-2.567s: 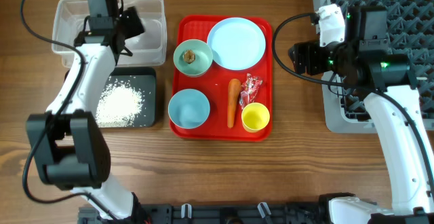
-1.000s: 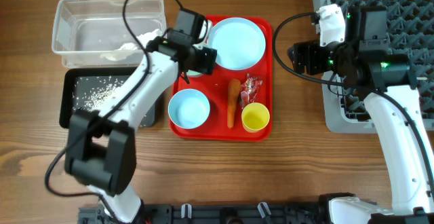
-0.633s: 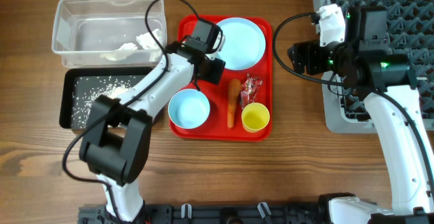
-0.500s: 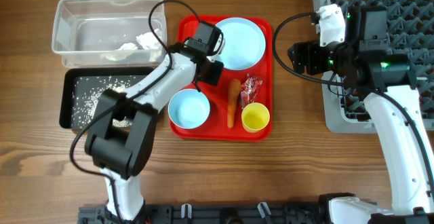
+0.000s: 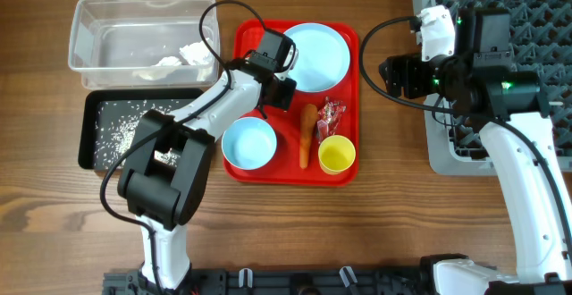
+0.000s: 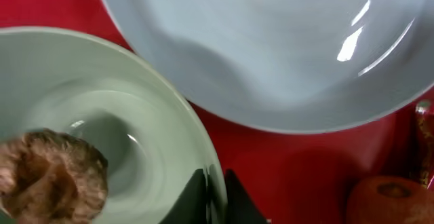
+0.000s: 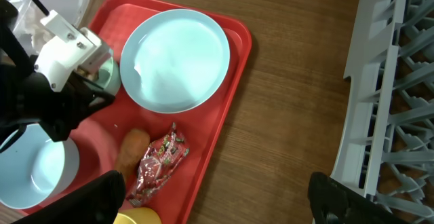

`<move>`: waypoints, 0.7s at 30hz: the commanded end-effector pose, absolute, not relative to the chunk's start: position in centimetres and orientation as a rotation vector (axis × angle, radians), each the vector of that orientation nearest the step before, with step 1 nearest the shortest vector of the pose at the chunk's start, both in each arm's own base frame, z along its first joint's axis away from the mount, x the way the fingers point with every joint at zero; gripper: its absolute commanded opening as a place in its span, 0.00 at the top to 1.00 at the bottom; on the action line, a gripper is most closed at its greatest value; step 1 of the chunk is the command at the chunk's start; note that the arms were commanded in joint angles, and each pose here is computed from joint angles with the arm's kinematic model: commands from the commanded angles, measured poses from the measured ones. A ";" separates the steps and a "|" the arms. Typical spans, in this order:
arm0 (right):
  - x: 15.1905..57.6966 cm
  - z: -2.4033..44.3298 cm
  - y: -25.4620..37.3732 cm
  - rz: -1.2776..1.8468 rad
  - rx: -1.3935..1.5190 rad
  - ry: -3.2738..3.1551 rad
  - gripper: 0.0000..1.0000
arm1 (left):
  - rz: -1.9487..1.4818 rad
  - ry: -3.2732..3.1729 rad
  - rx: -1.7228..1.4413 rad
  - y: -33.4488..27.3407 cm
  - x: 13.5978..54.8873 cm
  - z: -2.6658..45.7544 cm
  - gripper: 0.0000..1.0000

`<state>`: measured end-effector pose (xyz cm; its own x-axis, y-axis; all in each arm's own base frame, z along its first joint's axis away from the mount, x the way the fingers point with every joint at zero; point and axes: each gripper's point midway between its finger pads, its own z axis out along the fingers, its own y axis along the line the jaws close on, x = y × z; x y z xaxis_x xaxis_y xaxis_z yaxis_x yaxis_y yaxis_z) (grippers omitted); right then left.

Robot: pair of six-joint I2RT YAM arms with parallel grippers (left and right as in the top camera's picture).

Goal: Sort waste into correct bins and load items into the dishwasher rack
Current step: 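Reach the left gripper to the green bowl and grasp its rim, then tilt the green bowl over the black tray to dump the food scrap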

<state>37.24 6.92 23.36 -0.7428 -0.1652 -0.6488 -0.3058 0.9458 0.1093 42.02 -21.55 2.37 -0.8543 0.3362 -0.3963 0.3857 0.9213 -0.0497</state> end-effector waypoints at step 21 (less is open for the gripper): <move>37.7 23.6 6.9 0.266 -0.319 2.415 0.10 | -0.346 2.572 0.191 -20.7 40.3 15.3 0.96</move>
<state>37.25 6.92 23.37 -0.7425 -0.1648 -0.6493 -0.3056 0.9459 0.1093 40.51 -20.87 10.07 -0.8861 0.1396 -0.4420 0.2246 0.9634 -0.1462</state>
